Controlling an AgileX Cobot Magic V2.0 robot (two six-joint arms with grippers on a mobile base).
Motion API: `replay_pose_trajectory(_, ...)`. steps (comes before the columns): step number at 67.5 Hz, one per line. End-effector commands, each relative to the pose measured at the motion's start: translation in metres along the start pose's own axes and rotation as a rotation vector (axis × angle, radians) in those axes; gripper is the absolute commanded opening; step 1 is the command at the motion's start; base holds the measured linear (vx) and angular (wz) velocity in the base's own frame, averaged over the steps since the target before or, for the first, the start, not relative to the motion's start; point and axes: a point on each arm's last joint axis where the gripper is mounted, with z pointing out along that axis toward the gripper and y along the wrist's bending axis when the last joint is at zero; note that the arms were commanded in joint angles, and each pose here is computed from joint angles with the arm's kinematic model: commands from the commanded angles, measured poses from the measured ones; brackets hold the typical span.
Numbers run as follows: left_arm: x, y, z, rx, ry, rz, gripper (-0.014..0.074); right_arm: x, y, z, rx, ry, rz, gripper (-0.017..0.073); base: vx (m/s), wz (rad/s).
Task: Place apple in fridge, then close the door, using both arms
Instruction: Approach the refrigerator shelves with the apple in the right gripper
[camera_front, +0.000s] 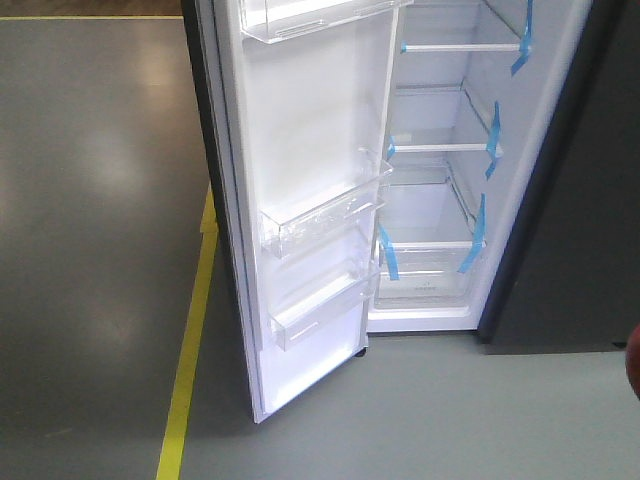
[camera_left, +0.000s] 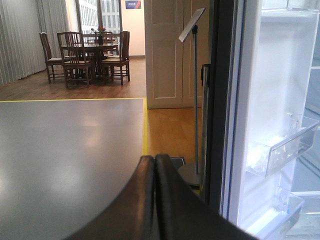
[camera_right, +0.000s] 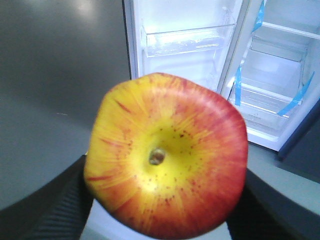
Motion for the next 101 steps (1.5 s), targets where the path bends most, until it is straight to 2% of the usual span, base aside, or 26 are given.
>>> replay_pose_trajectory(1,0.0019,0.0001,-0.0003,0.005,-0.061,-0.016,-0.0006,-0.0131,0.0,-0.0039,0.001,-0.096,-0.009,0.036,0.1,0.02)
replay_pose_trajectory(101,0.0019,0.0001,-0.0003,0.005,-0.061,-0.016,-0.0006,-0.0131,0.0,-0.0039,0.001,-0.096,-0.009,0.036,0.1,0.02)
